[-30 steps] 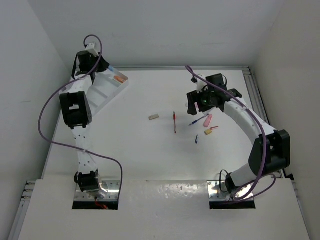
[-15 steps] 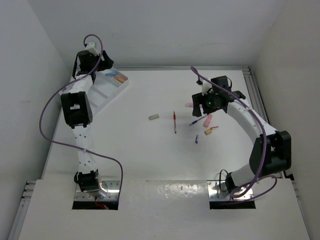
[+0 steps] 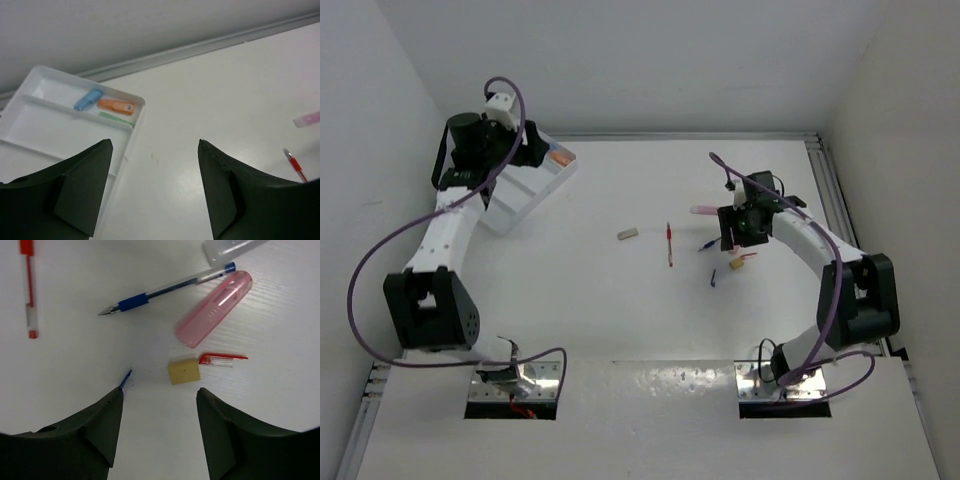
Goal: Sort the stationery into containers
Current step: Pick up the pen from the center of the board.
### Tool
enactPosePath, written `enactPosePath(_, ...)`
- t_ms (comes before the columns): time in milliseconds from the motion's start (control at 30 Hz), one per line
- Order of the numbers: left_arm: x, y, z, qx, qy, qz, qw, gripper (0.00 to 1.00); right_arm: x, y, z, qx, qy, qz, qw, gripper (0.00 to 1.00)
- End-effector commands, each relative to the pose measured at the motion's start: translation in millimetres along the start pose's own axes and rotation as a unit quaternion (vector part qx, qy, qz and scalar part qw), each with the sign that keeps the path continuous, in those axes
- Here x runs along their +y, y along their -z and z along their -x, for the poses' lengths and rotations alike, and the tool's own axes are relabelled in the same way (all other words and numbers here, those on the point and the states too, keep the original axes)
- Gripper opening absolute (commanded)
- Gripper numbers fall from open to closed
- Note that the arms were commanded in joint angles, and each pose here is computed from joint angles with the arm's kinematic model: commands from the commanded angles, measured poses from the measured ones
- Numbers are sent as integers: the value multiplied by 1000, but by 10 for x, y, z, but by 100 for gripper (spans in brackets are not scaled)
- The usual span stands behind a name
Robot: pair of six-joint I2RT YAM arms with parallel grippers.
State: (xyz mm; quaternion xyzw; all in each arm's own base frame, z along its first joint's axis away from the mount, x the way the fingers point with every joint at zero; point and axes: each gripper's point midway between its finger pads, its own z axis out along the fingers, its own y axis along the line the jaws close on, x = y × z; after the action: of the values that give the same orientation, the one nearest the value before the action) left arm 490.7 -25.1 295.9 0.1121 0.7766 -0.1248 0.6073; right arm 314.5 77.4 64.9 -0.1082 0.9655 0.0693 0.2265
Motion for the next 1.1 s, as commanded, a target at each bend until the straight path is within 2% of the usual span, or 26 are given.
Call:
enactPosePath(0, -152, 225, -502, 44, 17, -4, 999, 75, -206, -101, 154, -10, -72, -42, 996, 59)
enactPosePath(200, -393, 458, -771, 50, 36, -6, 998, 76, -323, -345, 177, 6, -116, -60, 991, 59)
enactPosePath(533, -465, 395, -971, 72, 59, -1, 996, 77, -382, -636, 241, 25, -122, -66, 990, 59)
enactPosePath(667, -410, 385, -961, 71, 70, 8, 995, 77, -465, -735, 189, 39, -121, -76, 989, 56)
enactPosePath(800, -286, 381, -922, 66, 115, 12, 991, 78, -516, -773, 137, 48, -121, -77, 989, 49)
enactPosePath(900, -183, 400, -815, 52, 194, -14, 979, 78, -511, -780, 71, 54, -129, -70, 988, 42)
enactPosePath(1000, -111, 401, -695, 28, 241, -40, 969, 78, -483, -794, -9, 60, -132, -61, 988, 29)
enactPosePath(1033, -106, 402, -641, 22, 245, -46, 968, 78, -471, -790, -32, 62, -129, -61, 988, 19)
enactPosePath(1067, -84, 407, -596, 16, 246, -50, 968, 78, -491, -780, -49, 63, -131, -62, 988, 14)
